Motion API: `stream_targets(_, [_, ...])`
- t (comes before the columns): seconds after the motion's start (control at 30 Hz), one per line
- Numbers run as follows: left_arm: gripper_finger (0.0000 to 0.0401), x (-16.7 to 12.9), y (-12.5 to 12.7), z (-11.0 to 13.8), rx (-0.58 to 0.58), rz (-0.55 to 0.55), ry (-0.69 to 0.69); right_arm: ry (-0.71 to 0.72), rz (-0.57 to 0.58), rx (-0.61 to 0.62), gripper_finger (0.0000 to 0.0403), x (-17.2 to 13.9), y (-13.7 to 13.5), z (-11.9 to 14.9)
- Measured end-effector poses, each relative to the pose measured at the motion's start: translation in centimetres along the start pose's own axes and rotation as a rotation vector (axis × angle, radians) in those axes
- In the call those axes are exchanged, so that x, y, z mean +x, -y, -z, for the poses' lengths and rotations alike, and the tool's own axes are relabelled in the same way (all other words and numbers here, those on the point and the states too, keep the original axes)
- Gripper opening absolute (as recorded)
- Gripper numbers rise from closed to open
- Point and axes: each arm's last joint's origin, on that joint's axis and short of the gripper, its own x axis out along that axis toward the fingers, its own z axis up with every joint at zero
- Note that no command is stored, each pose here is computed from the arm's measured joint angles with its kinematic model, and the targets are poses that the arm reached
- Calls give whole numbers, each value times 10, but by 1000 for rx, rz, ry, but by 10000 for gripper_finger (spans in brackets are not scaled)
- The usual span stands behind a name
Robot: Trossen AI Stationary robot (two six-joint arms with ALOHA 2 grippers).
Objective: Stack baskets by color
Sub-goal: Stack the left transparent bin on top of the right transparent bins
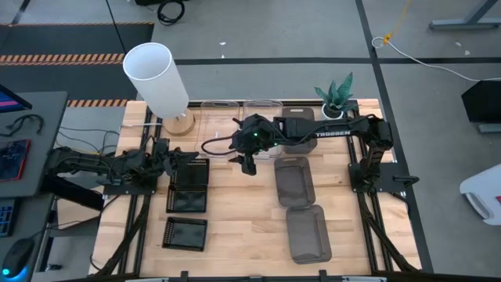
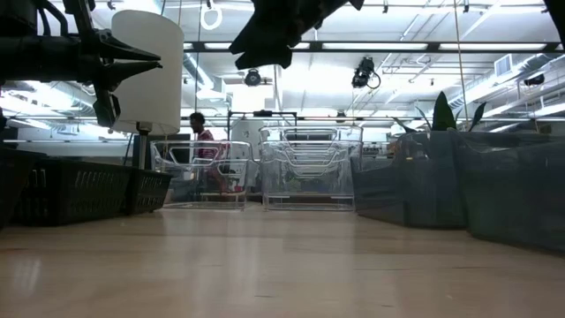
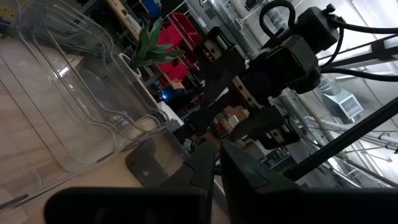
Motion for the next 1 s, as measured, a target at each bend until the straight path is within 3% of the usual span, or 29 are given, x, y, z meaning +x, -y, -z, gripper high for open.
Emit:
stream_targets(0.6, [33, 0, 0, 0, 0, 0, 0, 6, -26, 90, 229, 1, -14, -1])
stream_targets(1.0, [25, 0, 0, 0, 0, 0, 0, 8, -15, 19, 229, 0, -6, -1])
